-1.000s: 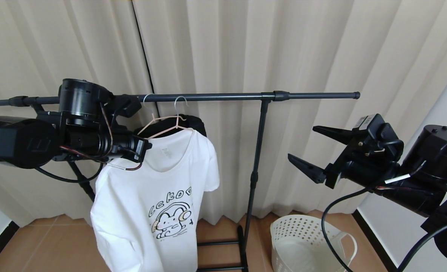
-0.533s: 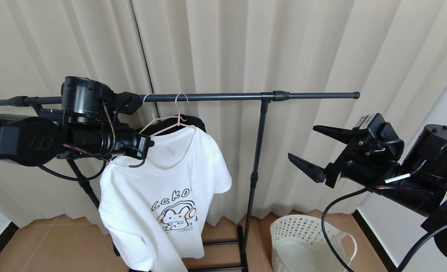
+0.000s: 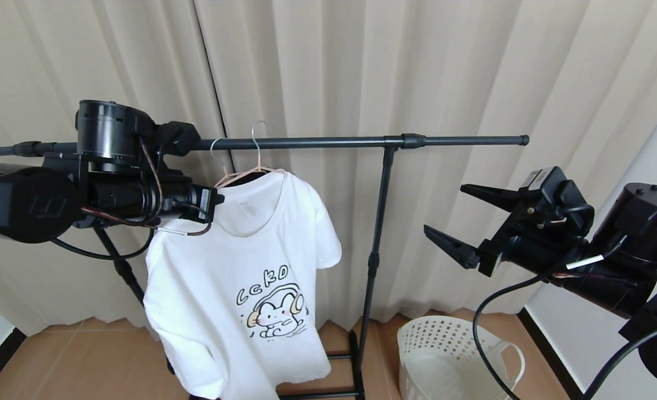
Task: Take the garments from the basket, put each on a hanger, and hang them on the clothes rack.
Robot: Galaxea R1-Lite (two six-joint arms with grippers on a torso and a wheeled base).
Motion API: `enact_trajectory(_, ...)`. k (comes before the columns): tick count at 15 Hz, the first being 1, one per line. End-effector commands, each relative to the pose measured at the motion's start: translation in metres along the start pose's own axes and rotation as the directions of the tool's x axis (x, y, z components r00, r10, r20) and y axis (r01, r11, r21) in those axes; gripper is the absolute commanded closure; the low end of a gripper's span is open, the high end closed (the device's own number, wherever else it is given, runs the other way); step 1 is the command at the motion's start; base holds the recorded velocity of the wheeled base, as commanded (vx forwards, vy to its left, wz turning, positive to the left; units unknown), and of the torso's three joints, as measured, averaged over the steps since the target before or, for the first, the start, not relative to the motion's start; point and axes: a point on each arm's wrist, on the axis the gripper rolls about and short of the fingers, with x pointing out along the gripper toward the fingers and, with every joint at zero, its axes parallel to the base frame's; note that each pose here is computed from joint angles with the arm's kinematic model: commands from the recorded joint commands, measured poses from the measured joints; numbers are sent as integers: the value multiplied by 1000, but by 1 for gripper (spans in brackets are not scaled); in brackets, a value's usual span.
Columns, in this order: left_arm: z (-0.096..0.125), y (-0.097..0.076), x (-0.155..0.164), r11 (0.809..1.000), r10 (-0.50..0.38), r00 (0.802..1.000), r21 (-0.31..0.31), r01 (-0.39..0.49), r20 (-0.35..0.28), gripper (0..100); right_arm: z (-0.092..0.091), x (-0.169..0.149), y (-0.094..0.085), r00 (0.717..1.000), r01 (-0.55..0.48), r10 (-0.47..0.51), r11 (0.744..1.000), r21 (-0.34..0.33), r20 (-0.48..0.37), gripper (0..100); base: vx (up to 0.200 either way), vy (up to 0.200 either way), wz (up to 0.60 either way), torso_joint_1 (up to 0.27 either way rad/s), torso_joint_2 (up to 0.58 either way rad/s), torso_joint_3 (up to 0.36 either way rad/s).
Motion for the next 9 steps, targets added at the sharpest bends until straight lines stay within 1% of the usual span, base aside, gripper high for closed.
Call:
enact_trajectory(1,4,1,-3,1000,5,1000,2,-5,23,100,0,0,0,1000,-1,1,1000,-1,1,0,0,0,0,0,0,0)
enact_trajectory(3,7,1,-1,1000,4,1000,-8,-4,31,100,0,0,0,1000,-1,1,1000,-1,1,0,0,0,0,0,0,0)
enact_trajectory(5,7,2,8,1000,6,1000,-14,-5,30,100,0,0,0,1000,-1,1,1000,-1,1,0,0,0,0,0,0,0)
enact_trajectory(7,8,3,11,999,29,999,-18,-29,32,100,1,-1,0,1000,0,0,1000,-2,2,0,0,0,0,0,0,0)
enact_trajectory(9,5,3,20,998,63,998,-19,-62,10,100,0,-1,0,1000,-1,1,1000,-1,1,0,0,0,0,0,0,0)
